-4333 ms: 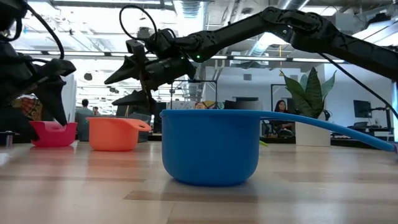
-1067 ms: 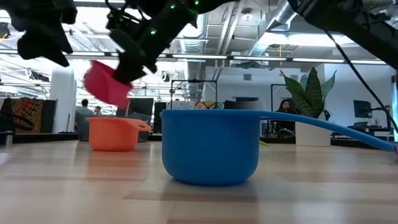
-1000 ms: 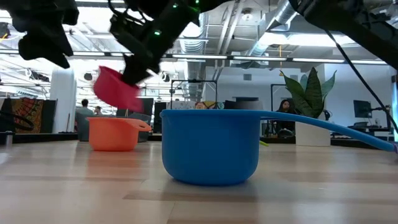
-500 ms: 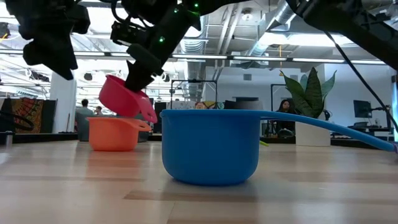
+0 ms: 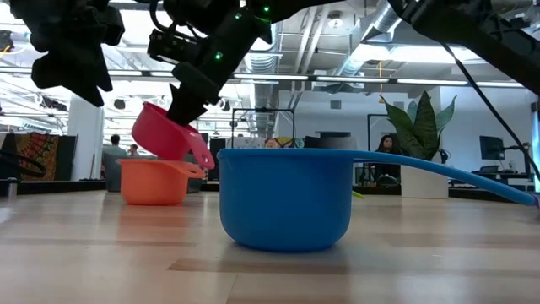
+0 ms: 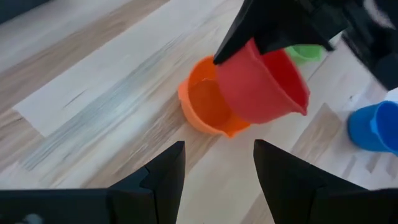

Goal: Nest measuring cups in basket
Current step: Stack the red measuring cup on top of the orange measuring cup

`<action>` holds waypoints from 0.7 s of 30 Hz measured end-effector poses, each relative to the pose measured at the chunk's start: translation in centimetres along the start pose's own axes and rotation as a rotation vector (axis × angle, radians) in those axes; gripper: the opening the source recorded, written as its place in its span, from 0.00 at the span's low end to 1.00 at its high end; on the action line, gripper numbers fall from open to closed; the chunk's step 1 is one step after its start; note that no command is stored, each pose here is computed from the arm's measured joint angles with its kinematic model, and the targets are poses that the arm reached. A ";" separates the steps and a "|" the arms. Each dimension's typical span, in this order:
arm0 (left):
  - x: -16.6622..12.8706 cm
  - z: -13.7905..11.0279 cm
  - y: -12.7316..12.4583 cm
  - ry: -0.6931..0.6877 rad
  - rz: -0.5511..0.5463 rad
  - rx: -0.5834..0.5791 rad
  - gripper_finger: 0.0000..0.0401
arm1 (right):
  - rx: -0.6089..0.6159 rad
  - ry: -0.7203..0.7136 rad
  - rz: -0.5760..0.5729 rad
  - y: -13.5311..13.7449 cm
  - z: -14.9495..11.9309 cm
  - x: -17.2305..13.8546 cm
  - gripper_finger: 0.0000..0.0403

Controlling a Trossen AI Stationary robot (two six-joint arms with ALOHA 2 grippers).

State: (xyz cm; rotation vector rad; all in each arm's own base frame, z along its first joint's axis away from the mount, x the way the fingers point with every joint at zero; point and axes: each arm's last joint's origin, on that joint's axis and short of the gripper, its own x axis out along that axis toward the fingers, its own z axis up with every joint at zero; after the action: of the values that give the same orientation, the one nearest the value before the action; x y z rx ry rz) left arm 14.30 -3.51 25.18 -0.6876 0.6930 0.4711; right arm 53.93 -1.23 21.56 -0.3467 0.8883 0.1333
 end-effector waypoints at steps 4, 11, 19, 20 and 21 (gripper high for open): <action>0.0 0.1 -0.1 -0.006 -0.009 -0.006 0.44 | 0.000 -0.003 -0.001 0.0 0.0 0.0 0.07; 0.0 0.1 -0.1 -0.006 -0.008 -0.027 0.44 | 0.000 -0.001 0.000 0.0 0.0 0.0 0.09; 0.0 0.1 -0.1 -0.007 -0.011 -0.031 0.44 | 0.002 -0.006 0.012 0.0 0.0 0.0 0.19; 0.0 0.1 -0.1 -0.007 -0.011 -0.031 0.44 | 0.006 -0.008 0.014 0.0 0.0 0.0 0.20; 0.0 0.1 -0.1 -0.008 -0.012 -0.031 0.44 | 0.008 -0.010 0.015 0.0 0.1 0.0 0.20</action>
State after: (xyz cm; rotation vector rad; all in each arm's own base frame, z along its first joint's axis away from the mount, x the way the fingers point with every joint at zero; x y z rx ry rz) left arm 14.40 -3.54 25.28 -0.7187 0.6753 0.4745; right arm 53.96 -1.18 21.58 -0.3313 0.8816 0.1450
